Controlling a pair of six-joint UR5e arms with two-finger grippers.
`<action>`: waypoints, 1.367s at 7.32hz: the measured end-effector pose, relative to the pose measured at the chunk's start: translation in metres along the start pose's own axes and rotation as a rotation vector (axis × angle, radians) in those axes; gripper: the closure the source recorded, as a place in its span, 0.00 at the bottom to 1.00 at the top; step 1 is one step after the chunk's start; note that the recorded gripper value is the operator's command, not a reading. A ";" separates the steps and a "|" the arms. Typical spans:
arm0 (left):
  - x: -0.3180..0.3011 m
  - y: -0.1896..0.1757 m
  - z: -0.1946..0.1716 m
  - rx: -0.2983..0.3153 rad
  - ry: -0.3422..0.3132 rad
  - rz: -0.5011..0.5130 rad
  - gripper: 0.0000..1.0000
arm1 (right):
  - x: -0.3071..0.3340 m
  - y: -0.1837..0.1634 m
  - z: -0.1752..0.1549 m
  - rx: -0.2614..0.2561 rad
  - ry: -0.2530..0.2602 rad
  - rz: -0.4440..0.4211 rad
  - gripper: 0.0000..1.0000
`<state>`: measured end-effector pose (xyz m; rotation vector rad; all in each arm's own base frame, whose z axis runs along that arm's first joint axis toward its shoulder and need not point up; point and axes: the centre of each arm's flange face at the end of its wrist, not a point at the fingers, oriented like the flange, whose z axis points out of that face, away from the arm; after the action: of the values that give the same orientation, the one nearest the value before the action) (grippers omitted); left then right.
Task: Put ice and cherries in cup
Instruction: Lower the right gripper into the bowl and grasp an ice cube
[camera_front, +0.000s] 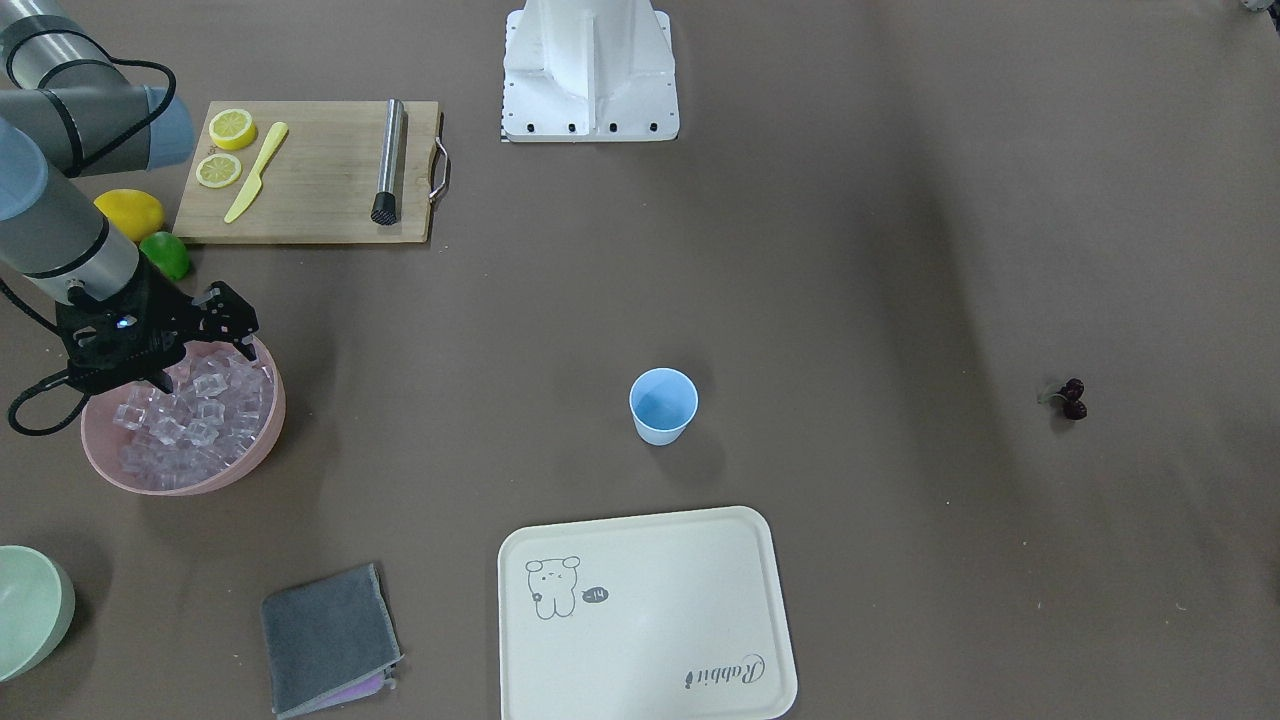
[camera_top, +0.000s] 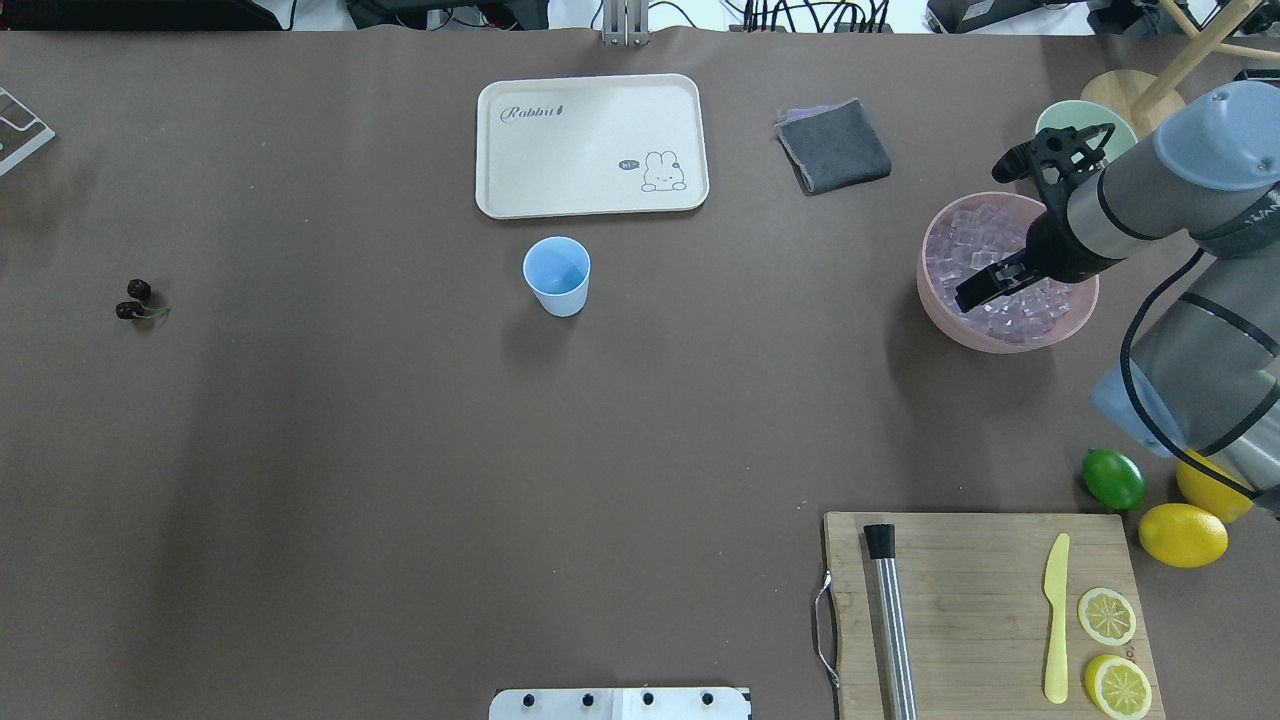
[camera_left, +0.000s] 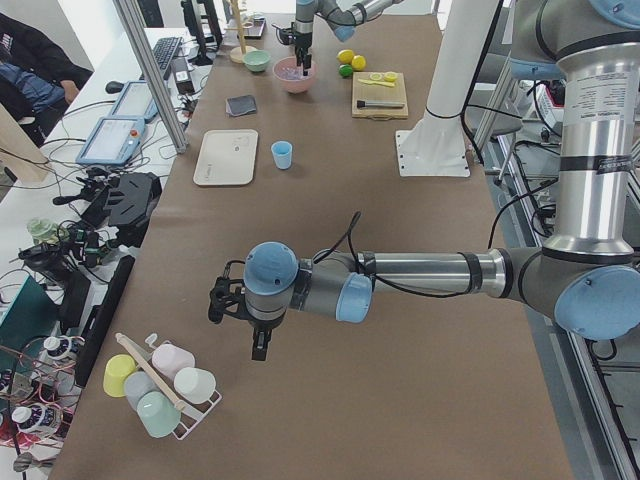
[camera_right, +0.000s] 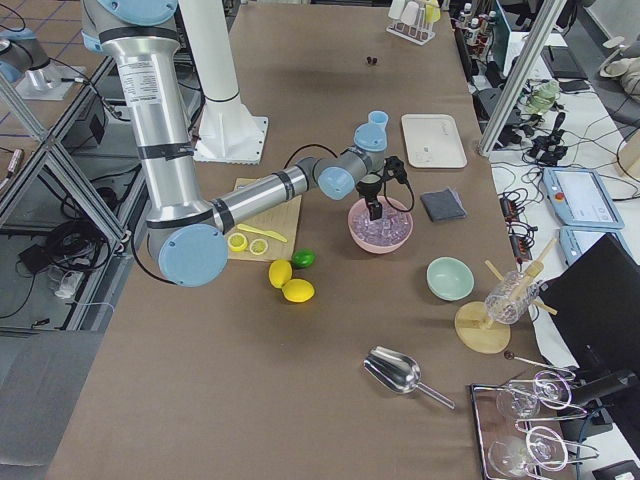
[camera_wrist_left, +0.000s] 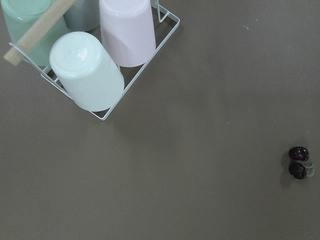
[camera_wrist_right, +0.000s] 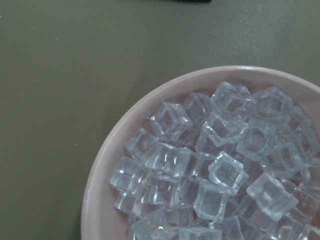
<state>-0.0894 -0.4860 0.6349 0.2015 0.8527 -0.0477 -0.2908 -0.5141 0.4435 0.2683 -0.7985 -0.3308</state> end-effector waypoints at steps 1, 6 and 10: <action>0.000 0.001 0.000 -0.001 0.002 0.000 0.02 | -0.003 0.002 0.006 -0.005 0.008 -0.004 0.55; -0.003 0.009 0.002 -0.006 0.005 -0.004 0.02 | -0.001 0.011 0.020 -0.032 0.018 -0.010 0.71; -0.005 0.010 0.003 -0.005 0.006 -0.002 0.02 | -0.018 -0.029 -0.016 -0.013 -0.023 0.013 0.74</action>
<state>-0.0891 -0.4767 0.6425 0.1964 0.8587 -0.0474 -0.2961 -0.5315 0.4106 0.2473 -0.8203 -0.3277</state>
